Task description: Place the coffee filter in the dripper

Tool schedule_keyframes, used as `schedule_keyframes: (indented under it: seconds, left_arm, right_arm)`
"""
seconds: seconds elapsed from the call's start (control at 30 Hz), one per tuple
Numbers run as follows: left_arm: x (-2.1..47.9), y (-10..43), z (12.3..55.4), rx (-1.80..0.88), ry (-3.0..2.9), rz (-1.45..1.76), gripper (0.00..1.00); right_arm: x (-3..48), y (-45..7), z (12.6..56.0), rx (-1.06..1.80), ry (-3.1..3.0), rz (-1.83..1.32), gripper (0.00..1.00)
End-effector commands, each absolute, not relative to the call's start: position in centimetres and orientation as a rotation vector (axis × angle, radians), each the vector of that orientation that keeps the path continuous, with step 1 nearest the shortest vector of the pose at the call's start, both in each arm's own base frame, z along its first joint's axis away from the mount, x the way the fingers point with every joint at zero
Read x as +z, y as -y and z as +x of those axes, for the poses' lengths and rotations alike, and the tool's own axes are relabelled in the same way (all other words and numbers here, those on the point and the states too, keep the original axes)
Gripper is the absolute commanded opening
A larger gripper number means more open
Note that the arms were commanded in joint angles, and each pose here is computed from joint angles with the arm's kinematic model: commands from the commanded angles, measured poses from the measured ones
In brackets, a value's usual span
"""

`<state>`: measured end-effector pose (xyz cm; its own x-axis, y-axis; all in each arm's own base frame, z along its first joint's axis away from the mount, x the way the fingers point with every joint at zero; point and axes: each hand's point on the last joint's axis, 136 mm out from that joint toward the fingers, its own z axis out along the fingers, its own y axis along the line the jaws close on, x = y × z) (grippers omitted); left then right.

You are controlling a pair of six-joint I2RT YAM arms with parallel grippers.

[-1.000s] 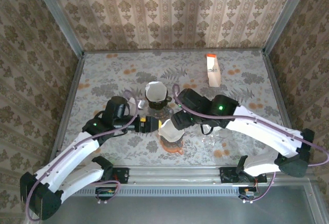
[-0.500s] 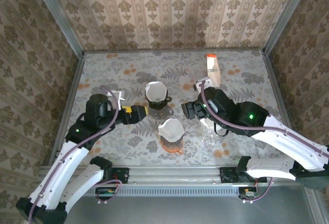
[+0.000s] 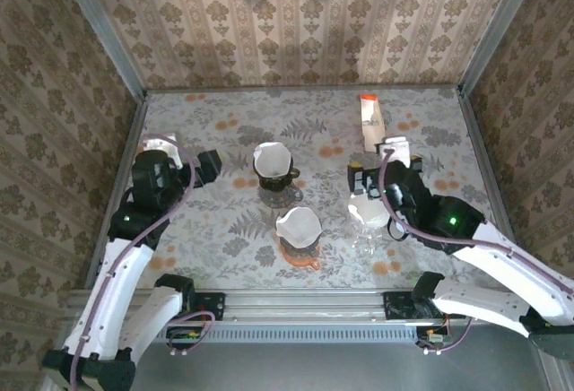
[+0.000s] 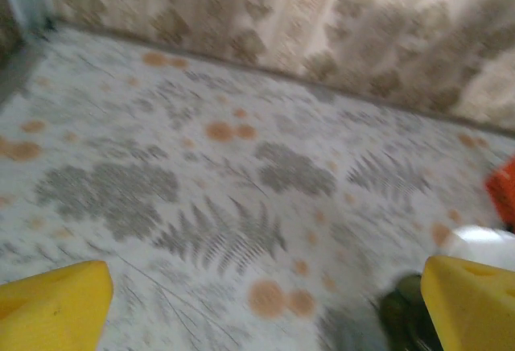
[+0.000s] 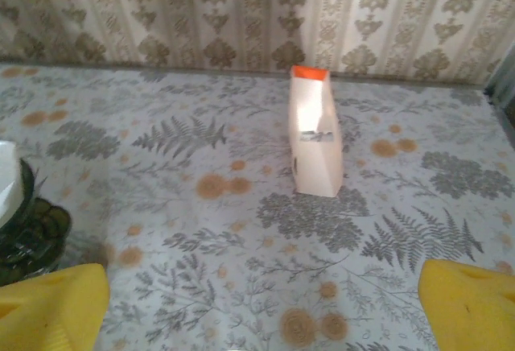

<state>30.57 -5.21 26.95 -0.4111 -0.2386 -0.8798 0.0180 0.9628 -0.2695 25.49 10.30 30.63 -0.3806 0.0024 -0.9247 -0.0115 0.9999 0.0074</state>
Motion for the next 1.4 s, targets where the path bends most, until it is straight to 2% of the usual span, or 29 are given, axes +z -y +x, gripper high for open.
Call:
schedule_keyframes:
  seconds: [0.0, 0.23, 0.6, 0.83, 1.0, 1.37]
  left_arm:
    - [25.5, 2.4, 33.6, -0.123, -1.934, -0.150, 1.00]
    - [16.5, -3.5, 37.3, -0.053, -2.103, -0.290, 1.00]
    - [11.4, -3.8, 39.5, 0.142, -1.995, -0.135, 1.00]
    - [10.4, -1.2, 41.1, 0.169, -1.988, 0.014, 1.00]
    - [9.9, -1.0, 40.1, 0.110, -1.950, 0.014, 1.00]
    - [9.8, -1.0, 39.9, 0.164, -1.902, 0.011, 1.00]
  right_arm:
    - [31.0, -8.9, 25.6, 0.031, -1.909, 0.085, 1.00]
    - [29.8, -7.9, 24.9, 0.061, -1.911, 0.099, 1.00]
    - [29.0, -7.4, 25.0, 0.047, -1.907, 0.097, 1.00]
    - [28.6, -7.1, 25.6, 0.023, -1.906, 0.100, 1.00]
    - [28.1, -7.5, 26.4, 0.020, -1.927, 0.093, 1.00]
    - [26.9, -6.7, 26.8, 0.015, -1.919, 0.128, 1.00]
